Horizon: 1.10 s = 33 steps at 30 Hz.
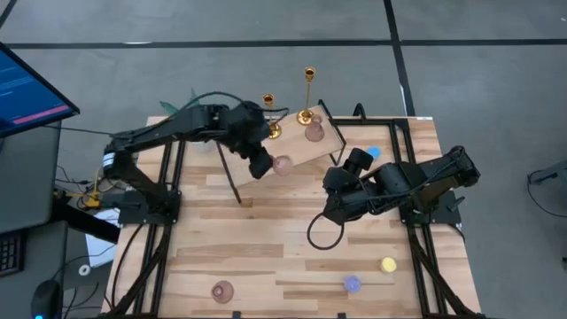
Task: Pick & Place candle stick holders
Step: Put the top pink glass candle holder on the shelf
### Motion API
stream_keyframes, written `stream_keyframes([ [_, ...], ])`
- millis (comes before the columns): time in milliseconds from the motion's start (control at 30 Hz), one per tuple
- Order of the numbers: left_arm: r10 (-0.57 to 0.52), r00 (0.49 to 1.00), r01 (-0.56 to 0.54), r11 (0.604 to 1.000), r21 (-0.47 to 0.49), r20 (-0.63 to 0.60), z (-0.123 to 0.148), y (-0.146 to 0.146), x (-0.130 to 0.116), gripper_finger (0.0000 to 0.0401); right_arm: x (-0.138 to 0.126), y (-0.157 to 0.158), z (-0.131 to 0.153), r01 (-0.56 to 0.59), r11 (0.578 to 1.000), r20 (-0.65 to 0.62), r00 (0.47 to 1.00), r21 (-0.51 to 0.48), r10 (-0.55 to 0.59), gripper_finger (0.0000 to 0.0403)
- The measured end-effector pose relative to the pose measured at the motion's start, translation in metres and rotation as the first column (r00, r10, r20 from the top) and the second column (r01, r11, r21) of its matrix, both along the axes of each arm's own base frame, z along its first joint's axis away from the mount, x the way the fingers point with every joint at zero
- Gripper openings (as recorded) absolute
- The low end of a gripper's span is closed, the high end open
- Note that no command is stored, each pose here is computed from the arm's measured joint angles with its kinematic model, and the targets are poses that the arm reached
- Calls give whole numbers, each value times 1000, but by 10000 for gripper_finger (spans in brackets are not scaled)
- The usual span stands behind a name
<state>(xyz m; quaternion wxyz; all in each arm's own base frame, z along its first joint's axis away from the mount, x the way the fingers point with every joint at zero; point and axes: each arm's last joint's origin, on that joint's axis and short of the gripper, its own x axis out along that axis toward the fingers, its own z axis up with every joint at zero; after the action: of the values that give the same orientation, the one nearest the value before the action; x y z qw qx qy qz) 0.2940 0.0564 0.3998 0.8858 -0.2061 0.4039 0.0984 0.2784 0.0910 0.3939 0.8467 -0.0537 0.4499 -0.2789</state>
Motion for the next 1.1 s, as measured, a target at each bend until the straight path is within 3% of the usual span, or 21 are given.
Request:
stream_keyframes([
  [300,-102,988,111,992,66,-120,-21,14,28,30,0,0,0,1,1000,0,1000,0,-1,256],
  [667,-21,987,36,995,89,-158,-16,54,14,30,1,-1,-1,1,999,-9,1000,32,-1,256],
  [1100,-104,969,128,987,97,-225,-38,55,33,30,1,-1,-1,0,999,-7,1000,39,1,256],
])
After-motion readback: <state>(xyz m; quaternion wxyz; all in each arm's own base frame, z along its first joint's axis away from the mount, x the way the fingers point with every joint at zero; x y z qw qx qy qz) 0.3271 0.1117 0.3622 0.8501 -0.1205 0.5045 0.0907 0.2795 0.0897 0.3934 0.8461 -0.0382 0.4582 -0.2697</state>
